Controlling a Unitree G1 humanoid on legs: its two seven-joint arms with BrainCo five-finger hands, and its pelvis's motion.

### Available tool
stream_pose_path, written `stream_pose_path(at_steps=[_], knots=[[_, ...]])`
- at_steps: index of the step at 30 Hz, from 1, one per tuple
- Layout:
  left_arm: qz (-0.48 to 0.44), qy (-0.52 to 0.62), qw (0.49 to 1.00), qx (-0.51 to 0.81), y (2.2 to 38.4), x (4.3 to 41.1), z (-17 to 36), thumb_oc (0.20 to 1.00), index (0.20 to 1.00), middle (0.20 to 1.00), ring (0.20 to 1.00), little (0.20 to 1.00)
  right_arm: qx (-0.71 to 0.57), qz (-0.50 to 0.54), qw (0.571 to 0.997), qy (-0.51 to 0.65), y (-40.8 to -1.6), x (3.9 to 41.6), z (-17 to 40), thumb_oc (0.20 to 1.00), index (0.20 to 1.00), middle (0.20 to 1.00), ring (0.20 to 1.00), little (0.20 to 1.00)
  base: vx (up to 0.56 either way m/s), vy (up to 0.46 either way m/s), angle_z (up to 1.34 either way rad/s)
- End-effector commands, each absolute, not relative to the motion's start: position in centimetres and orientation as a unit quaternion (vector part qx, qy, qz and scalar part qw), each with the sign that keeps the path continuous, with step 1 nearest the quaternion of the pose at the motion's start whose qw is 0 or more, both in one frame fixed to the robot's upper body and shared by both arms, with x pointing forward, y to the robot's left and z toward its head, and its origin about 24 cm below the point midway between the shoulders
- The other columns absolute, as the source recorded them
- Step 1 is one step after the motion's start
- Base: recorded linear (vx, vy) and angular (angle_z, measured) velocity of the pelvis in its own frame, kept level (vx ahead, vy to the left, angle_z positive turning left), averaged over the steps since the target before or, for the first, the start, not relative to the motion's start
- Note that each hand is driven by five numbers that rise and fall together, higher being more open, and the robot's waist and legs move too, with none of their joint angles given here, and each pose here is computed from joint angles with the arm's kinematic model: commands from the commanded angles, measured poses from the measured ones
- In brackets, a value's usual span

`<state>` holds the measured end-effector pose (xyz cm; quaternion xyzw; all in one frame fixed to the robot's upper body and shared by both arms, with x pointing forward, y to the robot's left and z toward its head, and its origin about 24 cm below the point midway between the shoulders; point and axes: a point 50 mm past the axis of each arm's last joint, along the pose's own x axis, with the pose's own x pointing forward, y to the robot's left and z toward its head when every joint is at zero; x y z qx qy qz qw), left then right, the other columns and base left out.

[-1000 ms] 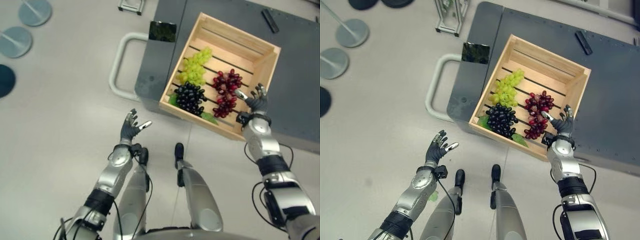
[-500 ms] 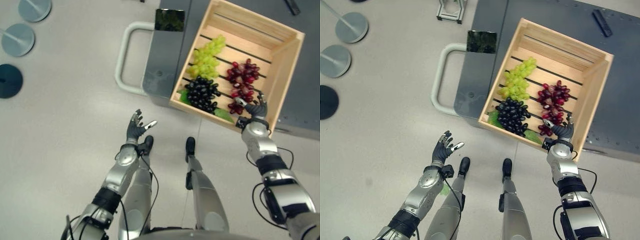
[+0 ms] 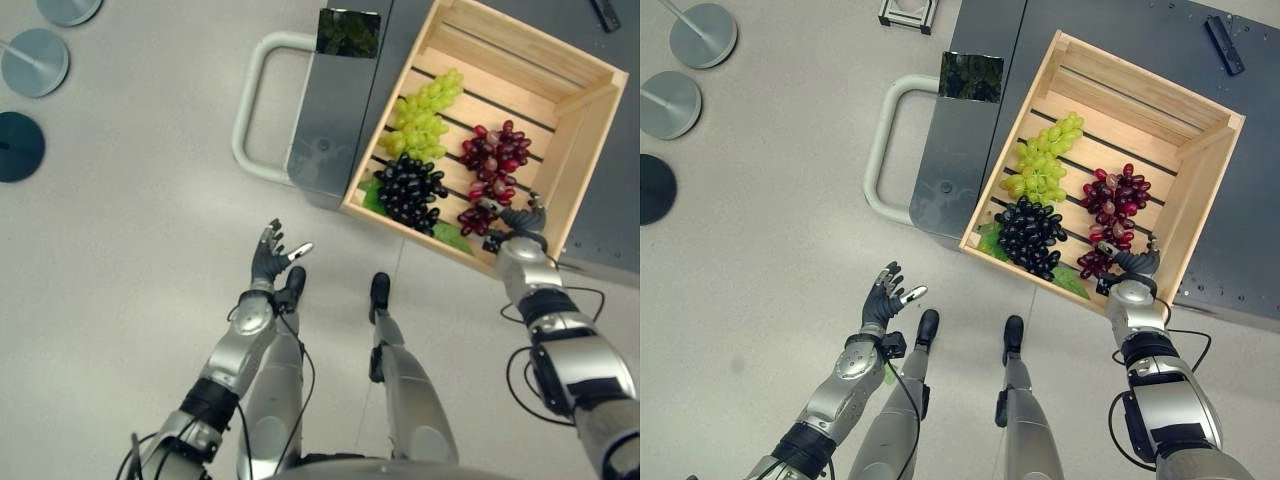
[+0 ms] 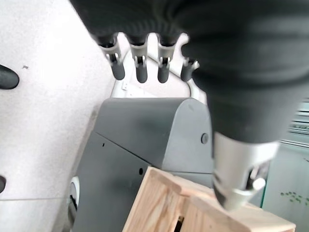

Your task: Pick up the fruits from the basket on one side to the basket on the other side

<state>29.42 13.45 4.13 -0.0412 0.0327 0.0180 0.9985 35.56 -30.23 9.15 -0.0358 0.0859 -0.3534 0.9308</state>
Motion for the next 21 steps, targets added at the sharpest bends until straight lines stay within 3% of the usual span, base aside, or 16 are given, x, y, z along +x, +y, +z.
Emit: stream_pose_path(at_steps=[1, 10, 21], knots=[[-0.001, -0.026, 0.998, -0.062, 12.4, 29.5, 6.5, 1.0, 1.0, 1.0, 1.0, 1.0, -0.049, -0.392, 0.917, 0.05, -33.4, 35.4, 12.5, 1.0, 1.0, 1.0, 1.0, 1.0, 0.03, -0.021, 0.13], [-0.015, -0.034, 0.997, -0.07, 11.7, 29.4, 6.9, 1.0, 1.0, 1.0, 1.0, 1.0, -0.07, -0.422, 0.901, 0.075, -35.5, 34.7, 12.9, 1.0, 1.0, 1.0, 1.0, 1.0, 0.02, -0.019, 0.07], [-0.034, -0.037, 0.996, -0.073, 10.7, 29.5, 7.2, 1.0, 1.0, 1.0, 1.0, 1.0, -0.074, -0.422, 0.901, 0.067, -35.2, 35.6, 14.7, 1.0, 1.0, 1.0, 1.0, 1.0, 0.0, -0.003, 0.01]])
